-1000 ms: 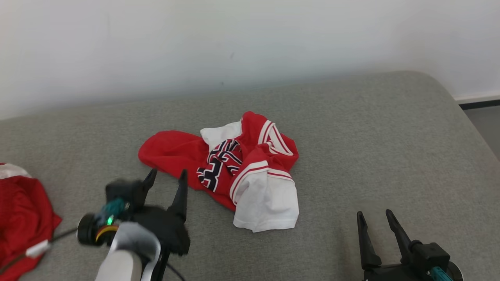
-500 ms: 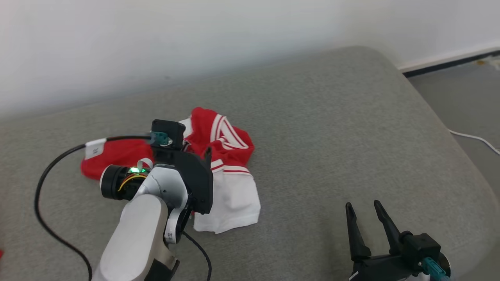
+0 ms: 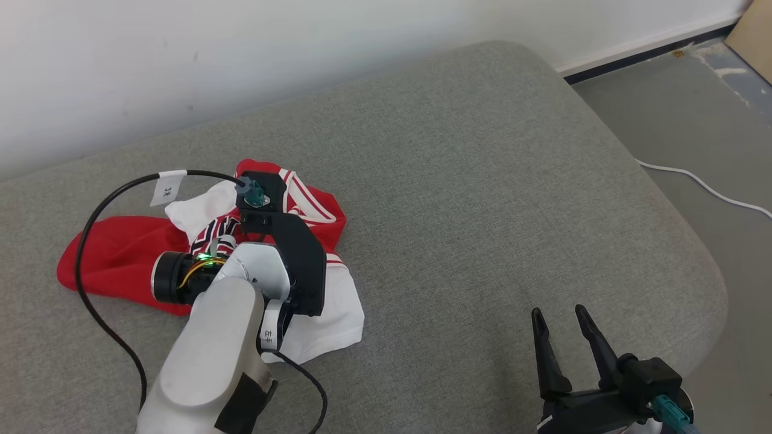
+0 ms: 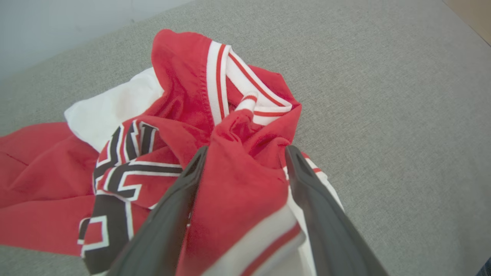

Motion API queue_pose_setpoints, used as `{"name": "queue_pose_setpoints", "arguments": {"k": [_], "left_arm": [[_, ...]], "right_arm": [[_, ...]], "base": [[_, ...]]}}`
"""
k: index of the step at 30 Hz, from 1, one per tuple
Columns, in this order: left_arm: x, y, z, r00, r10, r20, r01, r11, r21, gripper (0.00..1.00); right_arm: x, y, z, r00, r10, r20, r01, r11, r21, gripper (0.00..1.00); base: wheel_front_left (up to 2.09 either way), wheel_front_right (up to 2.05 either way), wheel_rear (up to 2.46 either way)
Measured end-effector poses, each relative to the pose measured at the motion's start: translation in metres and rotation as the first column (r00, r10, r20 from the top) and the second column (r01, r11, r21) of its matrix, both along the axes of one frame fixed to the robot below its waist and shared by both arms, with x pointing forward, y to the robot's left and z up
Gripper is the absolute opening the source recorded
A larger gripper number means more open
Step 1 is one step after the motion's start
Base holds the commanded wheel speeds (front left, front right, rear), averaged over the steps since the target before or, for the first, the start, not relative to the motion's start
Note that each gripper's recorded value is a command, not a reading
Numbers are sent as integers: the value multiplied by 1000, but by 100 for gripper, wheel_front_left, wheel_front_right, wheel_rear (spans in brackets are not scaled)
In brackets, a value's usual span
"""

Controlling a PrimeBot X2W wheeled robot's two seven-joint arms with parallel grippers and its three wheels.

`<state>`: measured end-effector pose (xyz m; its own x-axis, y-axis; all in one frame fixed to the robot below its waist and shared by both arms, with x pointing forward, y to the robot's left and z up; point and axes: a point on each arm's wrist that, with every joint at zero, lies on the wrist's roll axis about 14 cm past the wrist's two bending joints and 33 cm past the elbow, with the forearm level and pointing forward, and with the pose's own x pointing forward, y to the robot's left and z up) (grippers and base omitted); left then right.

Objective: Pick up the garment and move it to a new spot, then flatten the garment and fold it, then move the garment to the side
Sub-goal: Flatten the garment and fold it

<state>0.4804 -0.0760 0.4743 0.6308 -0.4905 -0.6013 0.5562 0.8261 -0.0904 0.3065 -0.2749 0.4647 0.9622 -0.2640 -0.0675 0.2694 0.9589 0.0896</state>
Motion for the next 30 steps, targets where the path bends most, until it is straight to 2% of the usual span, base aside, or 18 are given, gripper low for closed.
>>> {"name": "queue_pose_setpoints", "arguments": {"k": [1, 2, 6, 9, 12, 15, 18, 20, 21, 22, 26, 28, 30], "left_arm": [[0, 1, -3, 1000, -5, -9, 5, 1000, 10, 45], [-1, 1, -5, 1000, -13, -11, 13, 1000, 17, 0], [3, 1, 1, 1000, -23, 19, 23, 1000, 3, 0], [9, -5, 21, 996, -31, 89, 35, 998, -50, 0], [17, -19, 60, 978, -41, 206, 74, 985, -153, 0], [17, -39, 108, 941, -63, 332, 156, 953, -261, 0], [2, -67, 171, 883, -81, 461, 290, 868, -404, 0], [-5, -77, 221, 827, -19, 562, 357, 790, -498, 0], [-10, -82, 242, 786, 1, 619, 396, 767, -504, 0], [-16, -85, 264, 751, 30, 659, 439, 724, -533, 0], [-34, -87, 326, 710, 163, 685, 523, 528, -669, 0], [-39, -82, 352, 680, 238, 694, 550, 459, -697, 0], [-35, -77, 363, 699, 278, 658, 533, 410, -740, 0]], "right_arm": [[0, 0, 0, 1000, -1, -1, 1, 1000, 1, 100], [0, -1, 0, 1000, -2, -2, 2, 1000, 1, 100], [3, 0, 0, 1000, 0, 3, 0, 1000, 4, 100], [5, 1, 1, 1000, 5, 5, -5, 1000, 5, 100], [8, 4, 2, 1000, 16, 11, -16, 1000, 5, 100], [10, 7, 4, 999, 27, 18, -27, 1000, 6, 100], [11, 9, 5, 999, 35, 21, -35, 999, 7, 100], [10, 10, 5, 999, 38, 22, -38, 999, 9, 100], [10, 11, 6, 999, 38, 25, -38, 999, 10, 100], [10, 10, 7, 999, 36, 27, -37, 999, 11, 100], [6, 9, 6, 999, 29, 24, -29, 999, 17, 100], [4, 8, 5, 1000, 22, 20, -22, 1000, 18, 100], [4, 6, 3, 1000, 16, 16, -16, 1000, 19, 100]], "base": [[0, 0, 0], [0, 0, 0], [0, 0, 0], [0, 0, 0], [0, 0, 0], [0, 0, 0], [0, 0, 0], [0, 0, 0], [0, 0, 0], [0, 0, 0], [0, 0, 0], [0, 0, 0], [0, 0, 0]]}}
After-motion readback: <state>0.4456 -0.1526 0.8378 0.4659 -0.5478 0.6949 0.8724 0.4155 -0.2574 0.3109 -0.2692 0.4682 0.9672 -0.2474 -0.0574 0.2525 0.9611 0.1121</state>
